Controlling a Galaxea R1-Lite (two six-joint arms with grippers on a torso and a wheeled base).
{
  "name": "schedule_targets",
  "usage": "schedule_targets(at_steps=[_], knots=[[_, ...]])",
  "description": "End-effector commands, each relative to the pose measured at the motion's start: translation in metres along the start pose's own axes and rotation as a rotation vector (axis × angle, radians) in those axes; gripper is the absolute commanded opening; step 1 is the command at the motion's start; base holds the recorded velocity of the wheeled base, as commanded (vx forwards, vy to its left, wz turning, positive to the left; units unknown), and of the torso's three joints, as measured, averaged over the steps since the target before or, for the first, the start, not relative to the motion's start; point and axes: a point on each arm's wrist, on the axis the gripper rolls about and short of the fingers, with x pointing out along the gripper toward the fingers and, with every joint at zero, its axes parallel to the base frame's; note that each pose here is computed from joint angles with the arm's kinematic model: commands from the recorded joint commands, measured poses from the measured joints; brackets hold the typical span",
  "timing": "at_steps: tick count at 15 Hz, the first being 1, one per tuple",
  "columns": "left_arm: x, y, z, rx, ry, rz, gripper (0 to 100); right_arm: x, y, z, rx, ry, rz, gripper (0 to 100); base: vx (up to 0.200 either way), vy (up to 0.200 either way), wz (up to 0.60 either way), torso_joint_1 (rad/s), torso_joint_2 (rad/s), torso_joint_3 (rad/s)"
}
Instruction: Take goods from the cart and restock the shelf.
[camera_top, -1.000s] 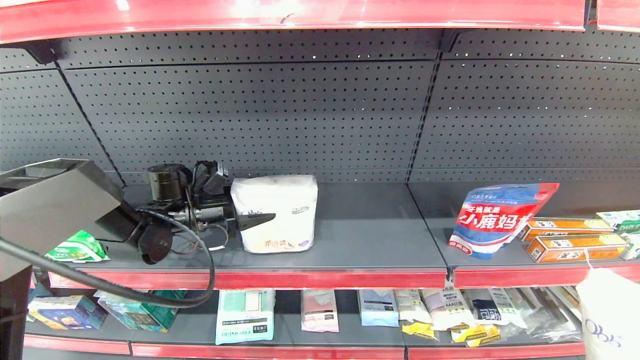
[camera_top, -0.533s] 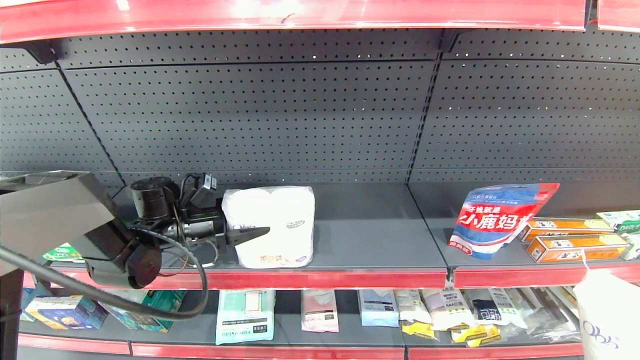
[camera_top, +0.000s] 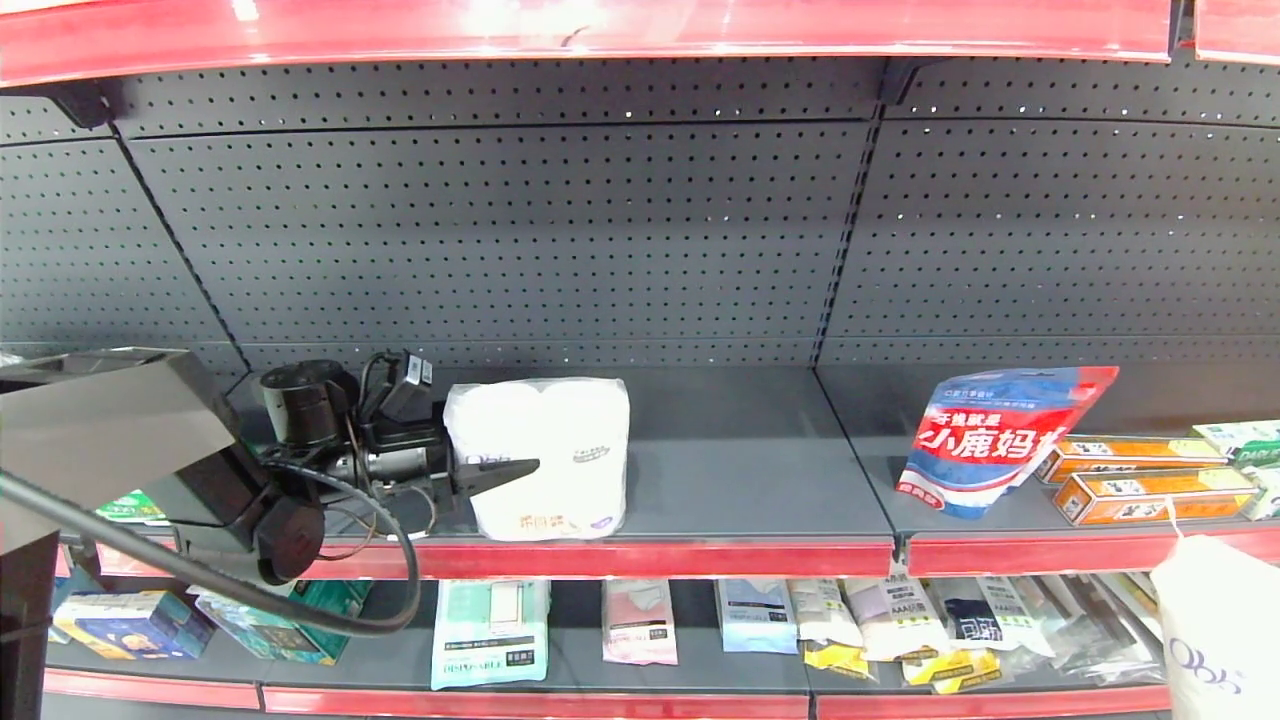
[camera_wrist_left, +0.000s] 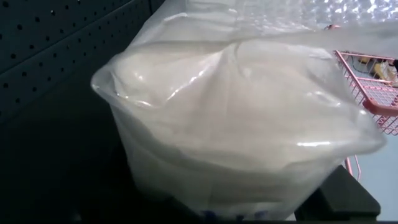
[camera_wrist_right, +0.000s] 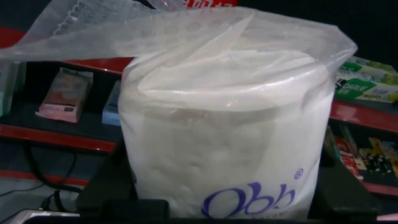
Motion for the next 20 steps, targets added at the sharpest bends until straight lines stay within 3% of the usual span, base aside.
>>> schedule_targets(at_steps=[1,4,6,8,14,20], knots=[[0.000,0.000,-0.002,-0.002,0.001,-0.005,0,0.000,0.000,0.001,-0.001,0.000,0.000,0,0.000,0.000,0.00,0.000,0.00,0.000],[0.000,0.000,-0.002,0.001,0.000,-0.007,0,0.000,0.000,0.001,-0.001,-0.001,0.000,0,0.000,0.000,0.00,0.000,0.00,0.000],[0.003,0.006,-0.005,0.009,-0.003,0.001,0,0.000,0.000,0.001,-0.001,0.000,0.000,0,0.000,0.000,0.00,0.000,0.00,0.000],[0.004,0.008,-0.004,-0.001,-0.006,0.010,0,0.000,0.000,0.001,-0.002,-0.001,0.000,0,0.000,0.000,0.00,0.000,0.00,0.000],[0.006,0.014,0.000,0.018,-0.016,0.017,0,0.000,0.000,0.000,-0.002,0.003,0.001,0,0.000,0.000,0.00,0.000,0.00,0.000],[0.005,0.011,-0.002,0.014,-0.016,0.000,0,0.001,0.000,0.000,-0.003,0.009,0.003,0,0.000,0.000,0.00,0.000,0.00,0.000]])
